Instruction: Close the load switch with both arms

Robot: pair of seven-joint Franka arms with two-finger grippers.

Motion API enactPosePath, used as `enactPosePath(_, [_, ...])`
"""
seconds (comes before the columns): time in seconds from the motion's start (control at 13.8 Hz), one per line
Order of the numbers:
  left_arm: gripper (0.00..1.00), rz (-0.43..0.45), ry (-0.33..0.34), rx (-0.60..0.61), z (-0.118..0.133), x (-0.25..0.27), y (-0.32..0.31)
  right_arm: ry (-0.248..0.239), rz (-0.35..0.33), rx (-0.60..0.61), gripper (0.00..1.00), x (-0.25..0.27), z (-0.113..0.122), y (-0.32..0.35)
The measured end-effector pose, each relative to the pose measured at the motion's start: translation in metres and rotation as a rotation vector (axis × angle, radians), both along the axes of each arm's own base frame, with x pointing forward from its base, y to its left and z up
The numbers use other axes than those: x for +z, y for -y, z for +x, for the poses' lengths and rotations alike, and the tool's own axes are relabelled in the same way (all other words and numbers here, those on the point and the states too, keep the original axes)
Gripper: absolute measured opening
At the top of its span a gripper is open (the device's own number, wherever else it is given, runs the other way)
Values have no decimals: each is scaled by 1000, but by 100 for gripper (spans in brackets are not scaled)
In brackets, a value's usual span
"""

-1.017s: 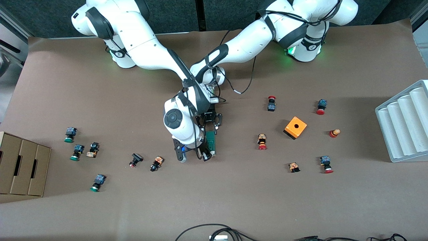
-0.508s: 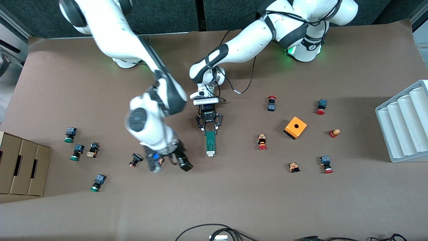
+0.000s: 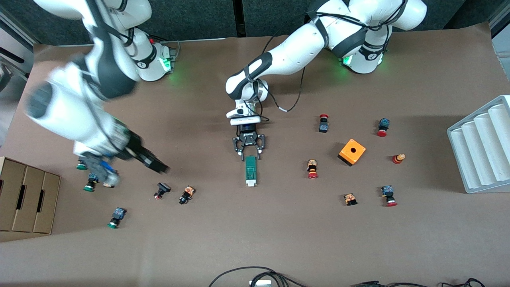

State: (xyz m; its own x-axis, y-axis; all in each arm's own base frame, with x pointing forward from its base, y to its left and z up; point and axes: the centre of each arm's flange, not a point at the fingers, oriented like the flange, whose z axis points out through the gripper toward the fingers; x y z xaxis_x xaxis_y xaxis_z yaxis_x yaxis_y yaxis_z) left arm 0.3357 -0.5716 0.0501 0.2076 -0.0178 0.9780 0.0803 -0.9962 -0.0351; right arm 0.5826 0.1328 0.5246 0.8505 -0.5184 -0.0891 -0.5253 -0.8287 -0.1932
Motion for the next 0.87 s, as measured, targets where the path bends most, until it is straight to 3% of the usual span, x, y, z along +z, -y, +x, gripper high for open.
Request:
enactPosePath(0.15, [99, -1, 1, 0, 0, 1, 0, 14, -59, 166, 100, 33, -22, 58])
enactPosePath(0.51, [100, 0, -17, 50, 6, 27, 5, 50, -164, 437, 100, 56, -43, 160])
enactPosePath(0.87, [100, 8, -70, 101, 6, 90, 22, 53, -214, 510, 100, 58, -40, 178])
